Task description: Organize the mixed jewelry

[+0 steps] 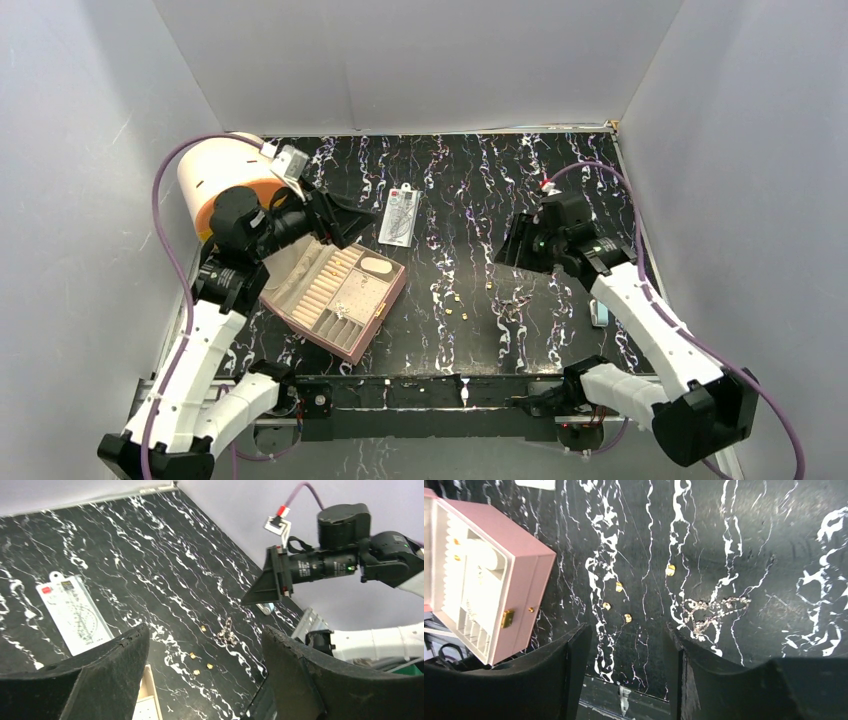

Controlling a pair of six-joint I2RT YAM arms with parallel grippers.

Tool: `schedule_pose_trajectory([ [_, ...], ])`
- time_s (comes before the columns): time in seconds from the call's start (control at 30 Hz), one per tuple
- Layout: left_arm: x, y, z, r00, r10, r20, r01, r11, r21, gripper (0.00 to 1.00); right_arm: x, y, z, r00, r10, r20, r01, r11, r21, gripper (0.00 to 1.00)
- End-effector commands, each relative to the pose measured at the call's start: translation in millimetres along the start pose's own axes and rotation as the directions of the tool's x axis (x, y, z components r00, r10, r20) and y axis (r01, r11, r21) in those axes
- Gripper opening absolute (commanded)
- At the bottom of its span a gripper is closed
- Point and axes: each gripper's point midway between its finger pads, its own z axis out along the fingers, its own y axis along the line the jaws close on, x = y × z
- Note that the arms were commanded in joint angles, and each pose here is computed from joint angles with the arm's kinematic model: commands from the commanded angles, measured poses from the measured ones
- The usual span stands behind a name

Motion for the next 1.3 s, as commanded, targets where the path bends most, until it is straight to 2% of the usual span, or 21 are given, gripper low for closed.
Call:
schedule_pose_trajectory([
  [0.0, -4, -29, 5, 1.0, 0.003, -0.028, 0.001, 0.989, 0.145, 0.79, 14, -1, 19, 0.999, 0.005, -0.037, -0.003, 0.999, 0.046, 0.6],
  [0.23, 44, -32, 47, 0.984, -0.052, -0.168, 0.073, 0.99, 0.123, 0.75, 54, 5, 46, 0.991, -0.057, -0.122, 0.066, 0.995, 0.07, 0.56],
  [0.4, 59, -30, 63, 0.982, -0.048, -0.184, 0.061, 0.996, 0.069, 0.77, 85, 23, 61, 0.972, -0.105, -0.21, 0.112, 0.994, 0.019, 0.52],
  [0.47, 64, -24, 68, 0.979, -0.076, -0.188, 0.085, 0.995, 0.042, 0.77, 97, 26, 67, 0.961, -0.138, -0.242, 0.151, 0.988, 0.036, 0.51],
  [0.67, 78, -6, 73, 0.969, -0.153, -0.192, 0.145, 0.988, -0.056, 0.74, 123, 26, 82, 0.927, -0.206, -0.314, 0.252, 0.961, 0.114, 0.4],
  [0.93, 88, 2, 71, 0.961, -0.202, -0.191, 0.185, 0.978, -0.101, 0.63, 133, 27, 90, 0.916, -0.225, -0.331, 0.281, 0.951, 0.13, 0.33],
  [1.27, 93, 4, 70, 0.957, -0.212, -0.195, 0.194, 0.975, -0.111, 0.61, 137, 23, 100, 0.914, -0.23, -0.334, 0.294, 0.943, 0.155, 0.29],
])
